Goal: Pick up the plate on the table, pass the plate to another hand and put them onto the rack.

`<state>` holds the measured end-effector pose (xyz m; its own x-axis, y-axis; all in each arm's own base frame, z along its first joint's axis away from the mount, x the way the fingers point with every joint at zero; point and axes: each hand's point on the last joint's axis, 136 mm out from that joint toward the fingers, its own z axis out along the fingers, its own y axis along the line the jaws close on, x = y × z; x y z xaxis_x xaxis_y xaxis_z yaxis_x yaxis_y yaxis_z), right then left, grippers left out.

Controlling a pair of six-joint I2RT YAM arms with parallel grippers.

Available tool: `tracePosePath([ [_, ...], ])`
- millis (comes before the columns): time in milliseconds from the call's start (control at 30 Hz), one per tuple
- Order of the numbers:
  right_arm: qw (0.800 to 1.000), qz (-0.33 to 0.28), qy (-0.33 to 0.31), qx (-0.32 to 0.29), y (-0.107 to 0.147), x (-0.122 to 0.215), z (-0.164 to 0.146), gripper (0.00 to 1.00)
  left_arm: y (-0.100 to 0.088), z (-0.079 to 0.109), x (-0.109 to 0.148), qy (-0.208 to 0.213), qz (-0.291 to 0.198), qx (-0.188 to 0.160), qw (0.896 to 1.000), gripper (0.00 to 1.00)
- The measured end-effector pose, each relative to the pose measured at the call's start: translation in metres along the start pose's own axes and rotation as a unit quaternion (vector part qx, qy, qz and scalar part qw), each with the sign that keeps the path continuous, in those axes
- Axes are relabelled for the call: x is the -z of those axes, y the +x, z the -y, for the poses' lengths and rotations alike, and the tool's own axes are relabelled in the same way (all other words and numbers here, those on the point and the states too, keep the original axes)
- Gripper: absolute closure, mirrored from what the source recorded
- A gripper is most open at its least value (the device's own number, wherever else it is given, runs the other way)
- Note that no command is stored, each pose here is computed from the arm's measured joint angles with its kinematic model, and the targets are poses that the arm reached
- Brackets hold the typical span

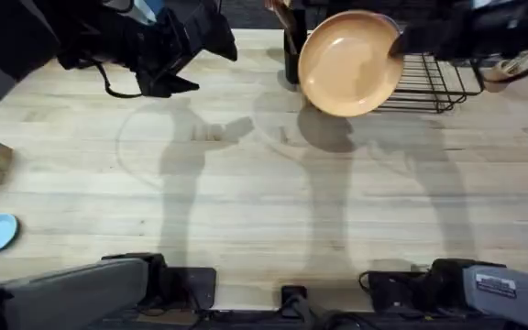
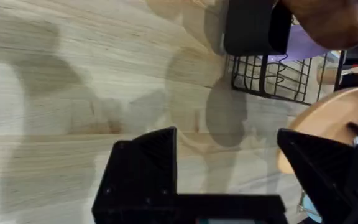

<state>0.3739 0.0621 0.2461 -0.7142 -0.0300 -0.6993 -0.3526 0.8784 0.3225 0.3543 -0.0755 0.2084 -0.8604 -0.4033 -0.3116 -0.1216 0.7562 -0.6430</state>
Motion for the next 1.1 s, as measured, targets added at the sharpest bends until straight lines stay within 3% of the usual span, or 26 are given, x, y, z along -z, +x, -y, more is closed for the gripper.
tracePosePath([
  [267, 0.992, 0.096, 0.042, 0.074, -0.043, 0.031, 0.020, 0.971, 0.000, 0.000, 0.000, 0.000, 0.000, 0.000, 1.000, 0.007],
  [567, 0.957, 0.197, 0.091, 0.190, -0.095, 0.057, 0.033, 0.971, 0.000, 0.000, 0.000, 0.000, 0.000, 0.000, 1.000, 0.008],
  [600, 0.943, 0.201, 0.104, 0.246, -0.100, 0.059, 0.032, 0.971, 0.000, 0.000, 0.000, 0.000, 0.000, 0.000, 1.000, 0.008],
  [733, 0.913, 0.201, 0.124, 0.332, -0.105, 0.061, 0.032, 0.971, 0.000, 0.000, 0.000, 0.000, 0.000, 0.000, 1.000, 0.007],
  [1000, 0.851, 0.210, 0.161, 0.453, -0.122, 0.058, 0.038, 0.971, 0.000, -0.001, 0.000, -0.002, 0.001, 0.000, 1.000, 0.008],
  [1100, 0.815, 0.189, 0.155, 0.525, -0.119, 0.037, 0.032, 0.970, -0.001, -0.002, 0.000, -0.006, 0.003, 0.000, 1.000, 0.007],
])
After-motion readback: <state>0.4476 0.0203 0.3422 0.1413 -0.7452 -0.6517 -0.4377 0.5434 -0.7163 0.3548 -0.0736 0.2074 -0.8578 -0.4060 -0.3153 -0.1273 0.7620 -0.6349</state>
